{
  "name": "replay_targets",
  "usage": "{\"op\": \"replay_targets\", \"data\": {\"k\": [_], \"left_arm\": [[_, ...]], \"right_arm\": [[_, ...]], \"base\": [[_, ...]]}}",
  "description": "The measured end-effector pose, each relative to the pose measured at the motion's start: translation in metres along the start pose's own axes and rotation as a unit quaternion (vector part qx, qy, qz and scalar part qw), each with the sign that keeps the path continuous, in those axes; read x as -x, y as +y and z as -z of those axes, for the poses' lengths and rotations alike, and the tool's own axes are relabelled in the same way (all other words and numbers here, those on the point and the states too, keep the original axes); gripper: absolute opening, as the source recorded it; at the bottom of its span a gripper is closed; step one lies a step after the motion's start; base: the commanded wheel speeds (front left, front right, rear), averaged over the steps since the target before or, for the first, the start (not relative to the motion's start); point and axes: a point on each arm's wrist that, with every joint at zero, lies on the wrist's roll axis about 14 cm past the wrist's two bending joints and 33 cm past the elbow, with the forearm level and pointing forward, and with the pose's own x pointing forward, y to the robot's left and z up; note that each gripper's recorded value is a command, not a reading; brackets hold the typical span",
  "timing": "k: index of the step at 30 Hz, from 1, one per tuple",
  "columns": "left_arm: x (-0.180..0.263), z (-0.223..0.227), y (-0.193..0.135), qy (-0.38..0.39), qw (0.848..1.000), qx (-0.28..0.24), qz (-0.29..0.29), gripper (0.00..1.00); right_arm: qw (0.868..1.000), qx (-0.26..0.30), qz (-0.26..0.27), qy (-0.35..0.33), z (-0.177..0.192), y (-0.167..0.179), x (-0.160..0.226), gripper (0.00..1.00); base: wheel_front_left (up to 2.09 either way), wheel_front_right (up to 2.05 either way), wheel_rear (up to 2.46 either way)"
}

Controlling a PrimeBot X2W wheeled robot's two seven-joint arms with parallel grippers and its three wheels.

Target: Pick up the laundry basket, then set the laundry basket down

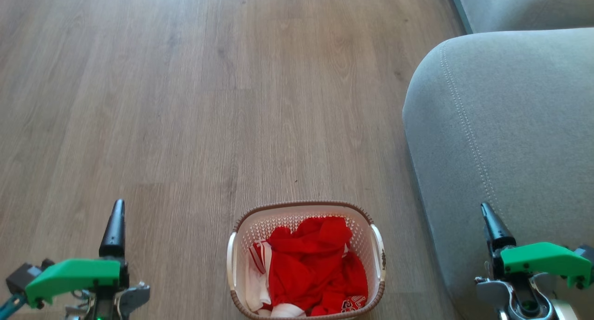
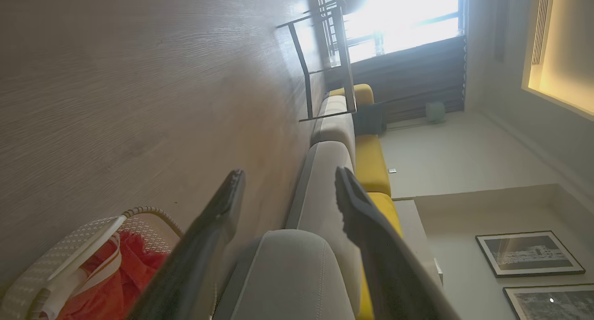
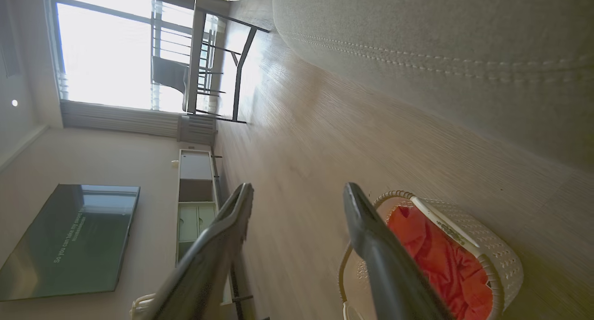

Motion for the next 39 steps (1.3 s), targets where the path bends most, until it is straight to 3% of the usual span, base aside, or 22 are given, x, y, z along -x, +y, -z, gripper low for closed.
{"op": "replay_targets", "data": {"k": [10, 21, 31, 39], "left_arm": [[-0.006, -0.002, -0.028, -0.013, 0.996, -0.089, 0.021, 1.00], [-0.012, 0.002, -0.055, -0.028, 0.979, -0.198, 0.034, 1.00], [-0.011, 0.020, -0.077, -0.035, 0.948, -0.310, 0.059, 1.00], [-0.012, 0.039, -0.087, -0.025, 0.903, -0.423, 0.076, 1.00]], "right_arm": [[0.995, 0.095, -0.042, -0.005, 0.000, 0.030, -0.011, 1.00], [0.971, 0.218, -0.101, -0.014, 0.006, 0.068, -0.018, 1.00], [0.940, 0.314, -0.131, -0.019, 0.016, 0.086, -0.020, 1.00], [0.909, 0.387, -0.151, -0.020, 0.027, 0.094, -0.018, 1.00]], "base": [[0.00, 0.00, 0.00], [0.00, 0.00, 0.00], [0.00, 0.00, 0.00], [0.00, 0.00, 0.00]]}}
